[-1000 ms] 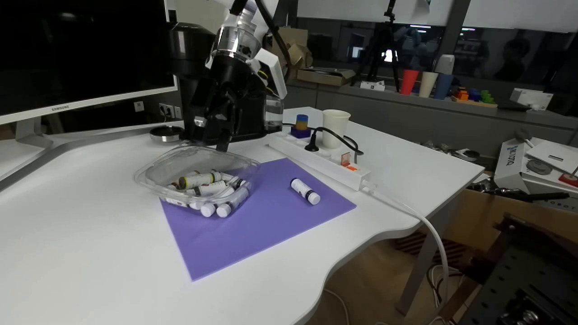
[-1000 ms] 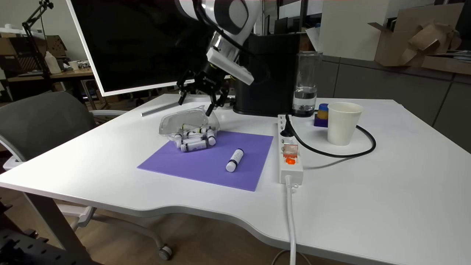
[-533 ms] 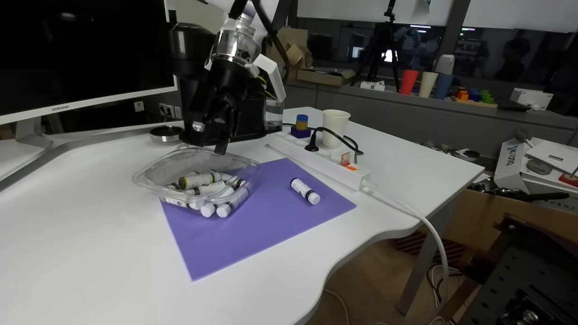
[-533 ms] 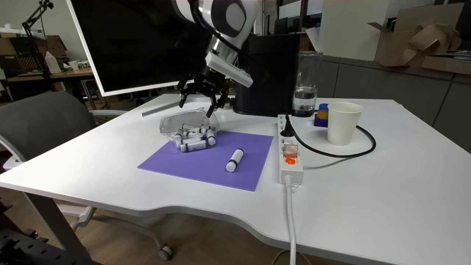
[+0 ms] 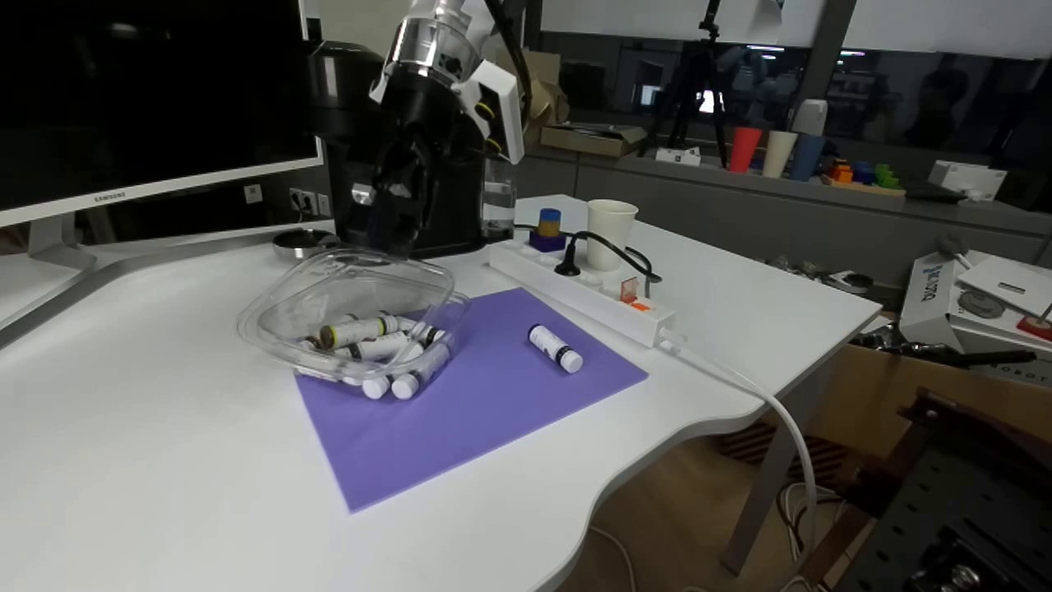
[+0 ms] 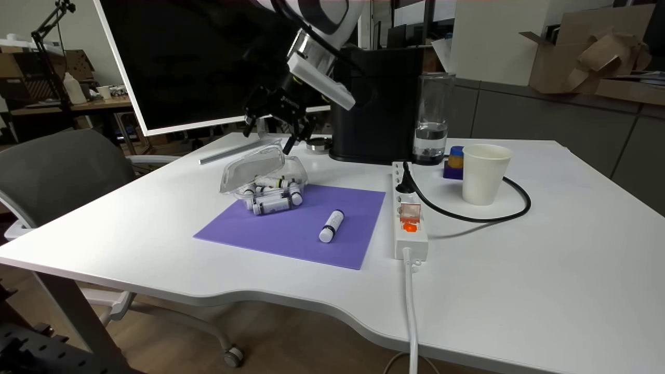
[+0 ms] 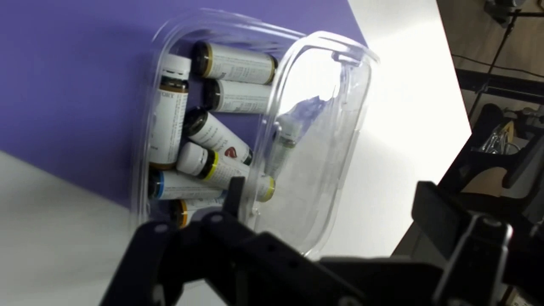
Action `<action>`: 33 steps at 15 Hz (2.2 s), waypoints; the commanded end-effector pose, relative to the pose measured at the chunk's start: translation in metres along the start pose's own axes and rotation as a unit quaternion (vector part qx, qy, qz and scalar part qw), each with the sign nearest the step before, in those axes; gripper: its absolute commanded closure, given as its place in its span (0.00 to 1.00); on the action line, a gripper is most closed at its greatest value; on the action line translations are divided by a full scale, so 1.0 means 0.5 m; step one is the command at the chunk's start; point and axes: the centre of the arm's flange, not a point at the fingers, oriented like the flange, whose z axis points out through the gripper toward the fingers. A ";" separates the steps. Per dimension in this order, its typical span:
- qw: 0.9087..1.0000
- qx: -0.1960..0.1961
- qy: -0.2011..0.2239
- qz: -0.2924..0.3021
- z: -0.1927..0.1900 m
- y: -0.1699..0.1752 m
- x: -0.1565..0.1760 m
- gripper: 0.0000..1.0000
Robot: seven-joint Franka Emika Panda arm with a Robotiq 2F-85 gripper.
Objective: Turn on the switch of the adapter then open the lid of the bowl
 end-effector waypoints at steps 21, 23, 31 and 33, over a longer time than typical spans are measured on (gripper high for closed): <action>0.986 0.041 -0.098 -0.125 0.032 -0.225 0.015 0.00; 0.987 -0.015 -0.102 -0.127 0.027 -0.209 0.005 0.00; 0.962 -0.228 -0.081 -0.125 -0.026 -0.201 -0.029 0.00; 0.950 -0.279 -0.073 -0.121 -0.043 -0.210 -0.036 0.00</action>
